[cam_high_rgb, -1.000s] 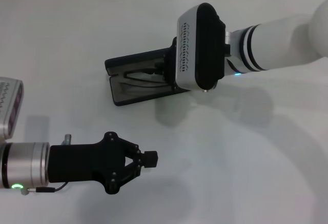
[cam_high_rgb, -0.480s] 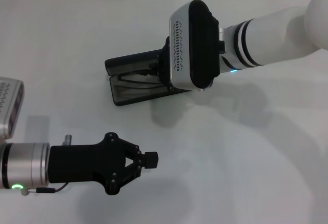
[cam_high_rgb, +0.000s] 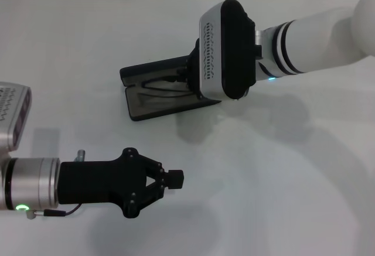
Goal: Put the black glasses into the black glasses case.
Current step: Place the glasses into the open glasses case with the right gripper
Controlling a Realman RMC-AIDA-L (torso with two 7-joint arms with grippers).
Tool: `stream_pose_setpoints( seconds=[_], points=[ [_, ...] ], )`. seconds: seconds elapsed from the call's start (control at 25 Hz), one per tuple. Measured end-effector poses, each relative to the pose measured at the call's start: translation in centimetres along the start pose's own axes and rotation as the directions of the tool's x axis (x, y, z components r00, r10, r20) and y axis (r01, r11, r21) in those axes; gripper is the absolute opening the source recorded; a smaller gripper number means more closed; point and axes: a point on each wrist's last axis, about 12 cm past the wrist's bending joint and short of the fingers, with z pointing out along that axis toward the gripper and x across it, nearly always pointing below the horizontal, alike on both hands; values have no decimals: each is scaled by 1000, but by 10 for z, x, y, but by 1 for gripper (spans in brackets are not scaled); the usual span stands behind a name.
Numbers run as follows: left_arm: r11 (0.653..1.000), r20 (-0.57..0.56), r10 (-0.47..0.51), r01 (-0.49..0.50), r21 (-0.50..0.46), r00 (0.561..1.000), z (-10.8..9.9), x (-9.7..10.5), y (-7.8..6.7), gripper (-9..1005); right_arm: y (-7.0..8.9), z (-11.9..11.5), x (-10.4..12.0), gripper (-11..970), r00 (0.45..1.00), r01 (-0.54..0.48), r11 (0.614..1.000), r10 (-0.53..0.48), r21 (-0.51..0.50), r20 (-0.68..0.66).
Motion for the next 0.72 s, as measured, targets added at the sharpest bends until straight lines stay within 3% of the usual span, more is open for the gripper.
stream_pose_setpoints(
  seconds=[0.72],
  points=[
    [1000, -4, -1, 1, 4, 1000, 3, -4, 4, 12, -5, 0, 9, 96, 1000, 1, 999, 0, 48, -24]
  ],
)
